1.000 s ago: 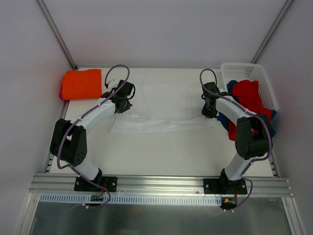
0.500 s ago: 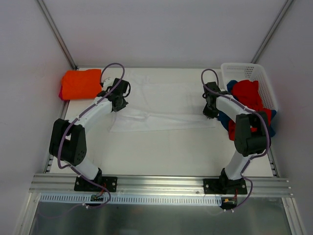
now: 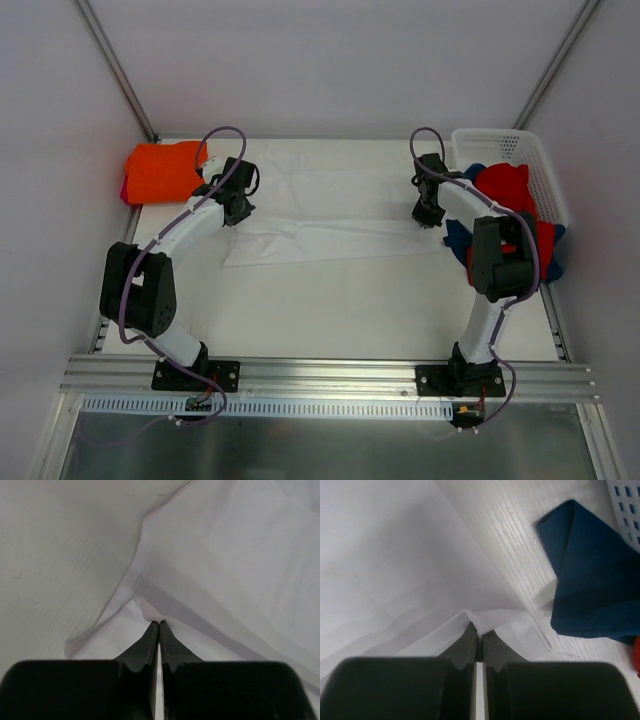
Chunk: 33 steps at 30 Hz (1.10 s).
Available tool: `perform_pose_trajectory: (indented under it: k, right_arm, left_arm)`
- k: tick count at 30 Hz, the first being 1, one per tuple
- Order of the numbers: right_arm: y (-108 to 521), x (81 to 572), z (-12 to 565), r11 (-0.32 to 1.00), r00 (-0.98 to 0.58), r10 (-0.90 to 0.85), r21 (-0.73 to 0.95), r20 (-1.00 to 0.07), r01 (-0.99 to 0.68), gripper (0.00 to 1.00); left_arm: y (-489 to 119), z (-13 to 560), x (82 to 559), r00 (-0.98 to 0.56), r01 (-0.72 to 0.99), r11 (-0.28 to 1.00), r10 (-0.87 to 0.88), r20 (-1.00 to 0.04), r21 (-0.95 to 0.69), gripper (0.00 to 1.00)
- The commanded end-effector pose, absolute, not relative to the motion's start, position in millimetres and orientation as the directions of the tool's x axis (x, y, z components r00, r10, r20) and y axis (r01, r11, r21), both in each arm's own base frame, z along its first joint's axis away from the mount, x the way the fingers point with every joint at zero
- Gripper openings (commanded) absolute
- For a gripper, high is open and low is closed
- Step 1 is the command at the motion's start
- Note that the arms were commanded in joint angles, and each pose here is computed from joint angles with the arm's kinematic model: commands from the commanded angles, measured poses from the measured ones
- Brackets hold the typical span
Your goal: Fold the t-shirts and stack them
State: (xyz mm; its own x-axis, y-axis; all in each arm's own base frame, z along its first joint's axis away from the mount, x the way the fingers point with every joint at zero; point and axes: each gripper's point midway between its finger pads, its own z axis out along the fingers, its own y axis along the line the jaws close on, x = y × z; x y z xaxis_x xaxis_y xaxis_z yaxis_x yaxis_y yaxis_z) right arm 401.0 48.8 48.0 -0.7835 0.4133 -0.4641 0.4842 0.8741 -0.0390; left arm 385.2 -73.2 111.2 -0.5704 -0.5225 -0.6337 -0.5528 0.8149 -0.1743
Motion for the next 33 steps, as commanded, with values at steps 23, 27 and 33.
perform_pose_trajectory:
  k: [23,27,33]
  right_arm:
    - [34,460,181,0.843,-0.573,0.422,0.072,-0.703,0.533,0.99]
    - [55,488,207,0.875,-0.574,0.424,0.153,-0.700,0.460,0.99]
    - [63,485,199,0.891,-0.593,0.416,0.177,-0.690,0.418,1.00]
  left_arm:
    - [-46,167,413,-0.378,-0.622,0.741,-0.568,-0.731,-0.254,0.99]
    - [-60,199,474,-0.410,-0.521,0.824,-0.472,-0.781,-0.225,0.99]
    - [-91,180,570,-0.540,-0.262,0.924,-0.381,-0.751,-0.280,0.99]
